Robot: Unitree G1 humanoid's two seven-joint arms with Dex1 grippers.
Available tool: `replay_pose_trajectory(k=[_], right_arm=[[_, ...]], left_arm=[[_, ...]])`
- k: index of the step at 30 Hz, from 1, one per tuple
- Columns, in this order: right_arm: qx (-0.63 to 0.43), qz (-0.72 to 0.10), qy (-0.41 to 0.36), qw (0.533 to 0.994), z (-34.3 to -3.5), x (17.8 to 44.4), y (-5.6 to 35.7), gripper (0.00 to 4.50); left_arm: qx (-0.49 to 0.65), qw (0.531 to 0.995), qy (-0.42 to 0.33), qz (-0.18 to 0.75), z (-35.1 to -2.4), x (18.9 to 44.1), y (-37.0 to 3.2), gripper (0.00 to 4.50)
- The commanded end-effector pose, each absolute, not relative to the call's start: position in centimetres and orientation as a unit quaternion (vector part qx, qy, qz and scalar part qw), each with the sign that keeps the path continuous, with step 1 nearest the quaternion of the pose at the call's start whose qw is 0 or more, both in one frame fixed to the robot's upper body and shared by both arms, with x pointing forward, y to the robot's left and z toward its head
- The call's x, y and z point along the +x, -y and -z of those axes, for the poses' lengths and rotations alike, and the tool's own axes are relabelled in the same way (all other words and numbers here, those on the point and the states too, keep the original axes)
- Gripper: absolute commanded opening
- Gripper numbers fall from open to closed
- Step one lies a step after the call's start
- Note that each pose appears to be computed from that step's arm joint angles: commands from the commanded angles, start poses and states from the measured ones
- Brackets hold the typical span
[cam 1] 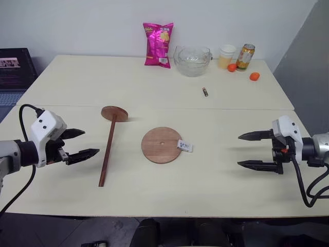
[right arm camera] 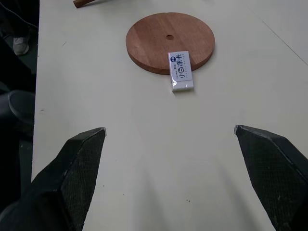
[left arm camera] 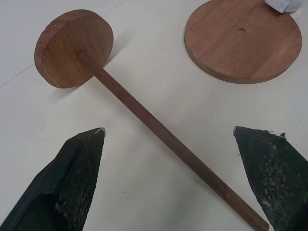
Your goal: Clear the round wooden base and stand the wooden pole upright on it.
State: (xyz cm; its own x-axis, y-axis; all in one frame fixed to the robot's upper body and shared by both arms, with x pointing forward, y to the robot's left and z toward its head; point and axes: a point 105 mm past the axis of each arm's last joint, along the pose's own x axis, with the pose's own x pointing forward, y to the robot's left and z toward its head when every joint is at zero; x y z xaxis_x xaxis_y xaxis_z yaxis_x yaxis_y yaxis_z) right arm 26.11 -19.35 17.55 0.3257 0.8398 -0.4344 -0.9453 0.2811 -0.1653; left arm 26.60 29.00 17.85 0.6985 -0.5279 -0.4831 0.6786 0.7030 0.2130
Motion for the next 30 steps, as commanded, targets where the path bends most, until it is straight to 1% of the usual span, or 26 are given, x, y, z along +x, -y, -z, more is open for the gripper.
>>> replay_pose_trajectory(k=[1,4,7,10,13,16,20,23,26,30], right_arm=[[-0.211,-0.569,-0.109,0.788,-18.6,26.2,18.9,4.5],[-0.21,-0.569,-0.107,0.788,-18.6,26.2,18.8,4.5],[-0.209,-0.569,-0.103,0.789,-18.7,26.3,18.8,4.5],[-0.207,-0.569,-0.102,0.789,-18.8,26.3,18.7,4.5],[-0.2,-0.569,-0.099,0.792,-18.9,26.5,18.6,4.5],[-0.192,-0.57,-0.098,0.793,-19.0,26.7,18.3,4.5],[-0.202,-0.58,-0.079,0.785,-19.1,26.7,17.0,4.5],[-0.199,-0.587,-0.069,0.782,-18.8,26.7,15.9,4.5],[-0.199,-0.592,-0.061,0.779,-17.9,27.0,14.3,4.5],[-0.216,-0.586,-0.064,0.779,-16.0,28.3,11.6,4.5]], left_arm=[[0.203,0.903,-0.171,0.336,-19.4,26.5,-29.1,4.45],[0.22,0.902,-0.174,0.328,-19.6,26.5,-29.4,4.45],[0.203,0.898,-0.158,0.357,-20.3,26.2,-28.5,4.45],[0.199,0.899,-0.147,0.361,-20.8,26.3,-28.4,4.45],[0.194,0.893,-0.152,0.377,-21.1,26.1,-28.1,4.45],[0.215,0.875,-0.157,0.405,-21.0,25.7,-26.9,4.45],[0.252,0.844,-0.137,0.454,-20.7,25.6,-23.7,4.45],[0.26,0.829,-0.134,0.477,-20.6,25.5,-22.4,4.45],[0.27,0.815,-0.131,0.495,-20.3,25.4,-21.3,4.45],[0.278,0.8,-0.127,0.517,-19.9,25.6,-20.0,4.45]])
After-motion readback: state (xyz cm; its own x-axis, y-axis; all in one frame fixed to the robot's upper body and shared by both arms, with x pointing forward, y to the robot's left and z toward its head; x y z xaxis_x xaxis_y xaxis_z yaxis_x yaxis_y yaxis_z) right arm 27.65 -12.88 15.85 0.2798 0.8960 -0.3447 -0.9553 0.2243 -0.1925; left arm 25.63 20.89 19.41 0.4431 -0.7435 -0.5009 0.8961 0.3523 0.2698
